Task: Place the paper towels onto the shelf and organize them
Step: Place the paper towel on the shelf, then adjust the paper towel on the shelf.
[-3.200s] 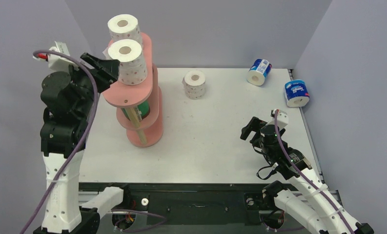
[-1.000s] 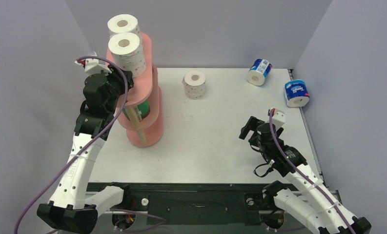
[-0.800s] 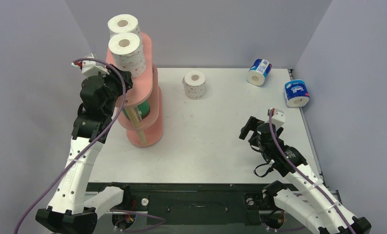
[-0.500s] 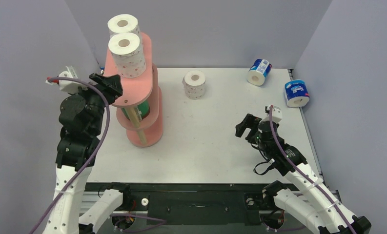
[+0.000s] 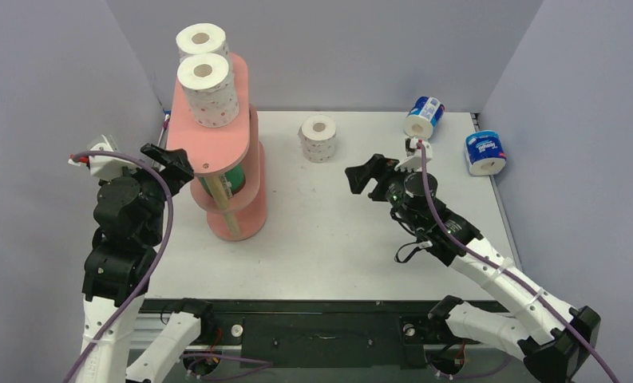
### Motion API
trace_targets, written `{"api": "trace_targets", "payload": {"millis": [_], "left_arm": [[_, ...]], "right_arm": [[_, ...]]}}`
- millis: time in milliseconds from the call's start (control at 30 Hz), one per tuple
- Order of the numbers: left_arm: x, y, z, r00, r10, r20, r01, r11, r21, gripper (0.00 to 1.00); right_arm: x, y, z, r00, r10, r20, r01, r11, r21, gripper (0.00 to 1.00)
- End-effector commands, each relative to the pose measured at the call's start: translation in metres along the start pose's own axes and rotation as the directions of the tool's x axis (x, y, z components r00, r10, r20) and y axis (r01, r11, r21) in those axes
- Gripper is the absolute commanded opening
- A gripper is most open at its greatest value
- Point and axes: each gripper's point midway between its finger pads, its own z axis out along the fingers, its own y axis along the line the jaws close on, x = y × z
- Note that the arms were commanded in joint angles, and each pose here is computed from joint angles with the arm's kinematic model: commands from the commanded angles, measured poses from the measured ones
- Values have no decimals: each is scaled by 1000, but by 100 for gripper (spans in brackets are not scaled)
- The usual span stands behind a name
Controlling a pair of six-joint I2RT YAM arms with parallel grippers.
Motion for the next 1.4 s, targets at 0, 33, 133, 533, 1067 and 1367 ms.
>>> {"api": "trace_targets", "payload": {"millis": [0, 33, 133, 533, 1067, 1367], "left_arm": [[17, 6, -8, 999, 5, -49, -4, 1000, 11, 72], [22, 8, -9, 998, 9, -60, -8, 1000, 9, 72], [37, 13, -14, 994, 7, -106, -5, 1000, 20, 71], [89, 54, -34, 978, -9, -211, -4, 998, -61, 69], [132, 64, -32, 956, -26, -291, 8, 998, -61, 65], [146, 67, -32, 948, -31, -317, 13, 998, -58, 65]], "right_arm": [[-83, 80, 9, 963, 146, 228, -78, 956, -283, 81], [-88, 92, 11, 964, 149, 222, -71, 943, -325, 80], [-106, 140, 31, 970, 167, 176, -72, 891, -449, 77], [-112, 240, 115, 980, 197, 38, -138, 801, -582, 64], [-100, 284, 153, 979, 202, 12, -152, 776, -612, 47], [-86, 292, 162, 982, 186, -10, -154, 780, -606, 42]]}}
